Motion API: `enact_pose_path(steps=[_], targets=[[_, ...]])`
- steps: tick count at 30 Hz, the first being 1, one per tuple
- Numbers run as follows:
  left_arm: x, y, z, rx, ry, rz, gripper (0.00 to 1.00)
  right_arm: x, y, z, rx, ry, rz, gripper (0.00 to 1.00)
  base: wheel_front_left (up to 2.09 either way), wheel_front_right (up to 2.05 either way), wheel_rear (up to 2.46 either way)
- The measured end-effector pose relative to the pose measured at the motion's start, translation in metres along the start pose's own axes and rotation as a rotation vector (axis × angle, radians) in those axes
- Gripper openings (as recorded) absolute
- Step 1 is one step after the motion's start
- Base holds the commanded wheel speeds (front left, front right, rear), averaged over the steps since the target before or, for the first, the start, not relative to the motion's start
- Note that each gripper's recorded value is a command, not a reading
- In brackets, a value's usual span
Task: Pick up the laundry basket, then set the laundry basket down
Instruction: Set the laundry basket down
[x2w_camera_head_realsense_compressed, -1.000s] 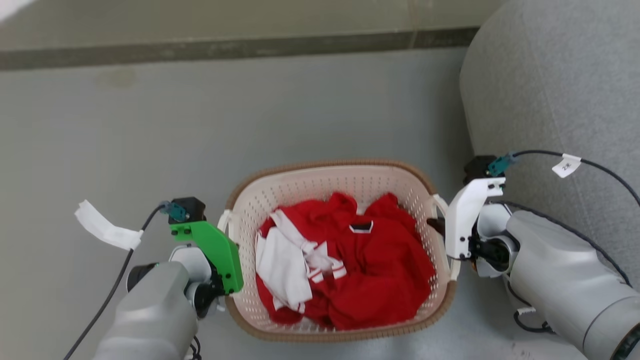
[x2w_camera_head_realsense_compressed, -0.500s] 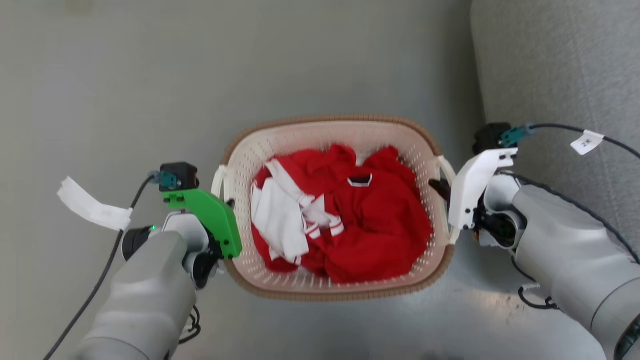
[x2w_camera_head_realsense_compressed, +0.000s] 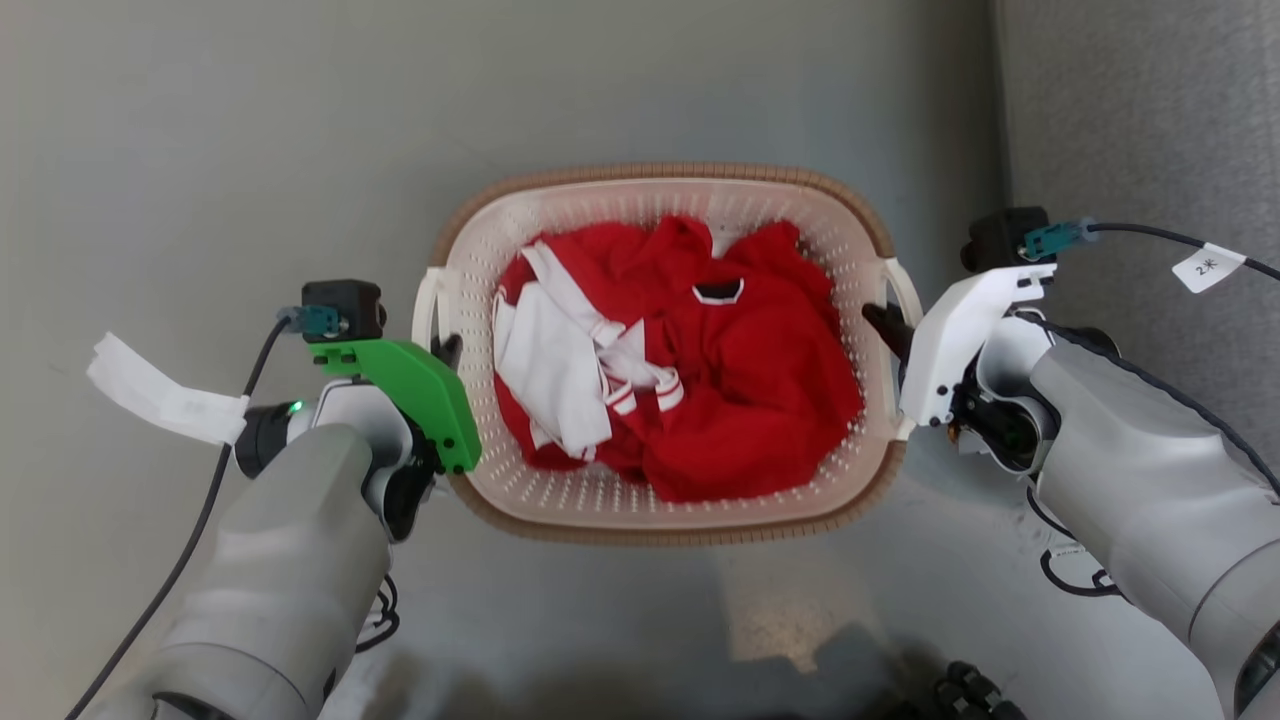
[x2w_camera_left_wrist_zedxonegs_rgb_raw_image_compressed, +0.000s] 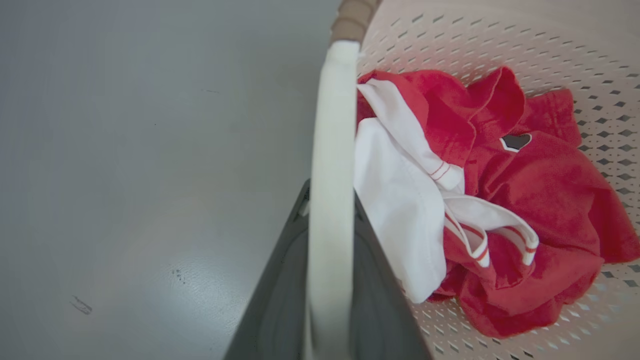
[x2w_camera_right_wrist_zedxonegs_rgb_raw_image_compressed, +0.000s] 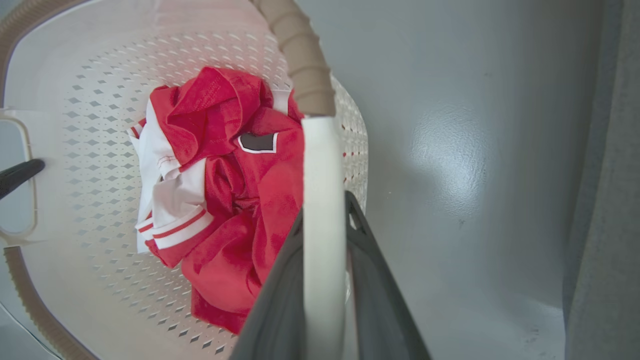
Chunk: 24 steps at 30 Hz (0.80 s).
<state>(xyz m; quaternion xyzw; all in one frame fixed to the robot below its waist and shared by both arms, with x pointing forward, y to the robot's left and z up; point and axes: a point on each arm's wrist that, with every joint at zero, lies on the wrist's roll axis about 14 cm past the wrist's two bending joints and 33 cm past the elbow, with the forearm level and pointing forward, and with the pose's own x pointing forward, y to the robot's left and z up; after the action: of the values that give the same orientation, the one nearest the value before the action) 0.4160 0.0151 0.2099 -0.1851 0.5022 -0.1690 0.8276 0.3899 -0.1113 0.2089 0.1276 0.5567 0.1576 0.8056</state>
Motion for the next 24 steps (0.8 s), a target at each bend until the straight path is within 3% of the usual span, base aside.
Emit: enact_pose_path(steps=[24], targets=[[0.039,0.025,-0.028,-0.043,0.002,0.022,0.0,0.043,-0.017,-0.019,0.032,-0.046,0.003,0.0,0.0,0.0,0.0]])
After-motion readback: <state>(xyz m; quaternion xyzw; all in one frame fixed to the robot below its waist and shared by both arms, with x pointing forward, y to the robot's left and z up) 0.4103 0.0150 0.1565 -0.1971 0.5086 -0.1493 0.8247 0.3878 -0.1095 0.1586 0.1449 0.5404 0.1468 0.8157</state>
